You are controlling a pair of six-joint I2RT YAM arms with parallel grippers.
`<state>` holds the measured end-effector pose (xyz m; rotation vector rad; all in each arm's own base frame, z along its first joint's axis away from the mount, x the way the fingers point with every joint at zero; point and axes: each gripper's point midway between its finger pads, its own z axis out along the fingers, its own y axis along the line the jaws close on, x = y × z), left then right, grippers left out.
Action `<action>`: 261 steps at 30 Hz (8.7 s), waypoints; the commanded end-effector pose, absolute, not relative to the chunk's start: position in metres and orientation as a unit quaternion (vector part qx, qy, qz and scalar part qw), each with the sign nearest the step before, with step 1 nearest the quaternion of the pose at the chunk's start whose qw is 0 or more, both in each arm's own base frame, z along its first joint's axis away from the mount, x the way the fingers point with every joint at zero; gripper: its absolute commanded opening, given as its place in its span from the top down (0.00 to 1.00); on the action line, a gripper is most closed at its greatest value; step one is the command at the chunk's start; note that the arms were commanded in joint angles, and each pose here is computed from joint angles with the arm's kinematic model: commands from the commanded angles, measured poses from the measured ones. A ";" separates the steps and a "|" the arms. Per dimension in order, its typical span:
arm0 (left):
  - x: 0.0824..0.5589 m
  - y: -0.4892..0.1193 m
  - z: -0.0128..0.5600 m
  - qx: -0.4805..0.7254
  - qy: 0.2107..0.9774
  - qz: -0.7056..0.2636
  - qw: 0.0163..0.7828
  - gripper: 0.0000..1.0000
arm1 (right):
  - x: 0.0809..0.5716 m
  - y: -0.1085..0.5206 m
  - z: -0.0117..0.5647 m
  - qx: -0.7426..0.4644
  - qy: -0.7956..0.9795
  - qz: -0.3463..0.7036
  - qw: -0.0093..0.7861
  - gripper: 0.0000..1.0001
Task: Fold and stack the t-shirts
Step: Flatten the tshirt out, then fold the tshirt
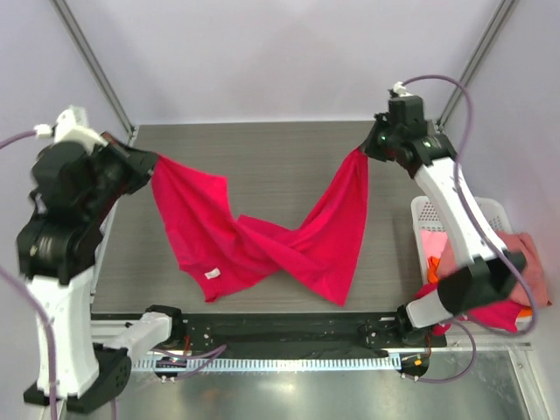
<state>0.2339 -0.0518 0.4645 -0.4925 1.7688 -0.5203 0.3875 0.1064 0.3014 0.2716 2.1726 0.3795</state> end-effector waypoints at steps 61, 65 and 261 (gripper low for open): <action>0.318 -0.019 0.355 -0.235 0.799 -0.070 0.549 1.00 | 0.300 0.121 0.296 0.064 0.851 0.058 0.518 0.99; 0.283 -0.030 0.421 -0.197 0.766 -0.125 0.599 1.00 | 0.283 0.127 0.361 0.041 0.813 0.128 0.567 0.99; 0.246 0.007 0.052 -0.573 0.715 0.003 0.401 0.84 | 0.294 -0.026 0.065 0.493 0.706 0.000 0.508 0.99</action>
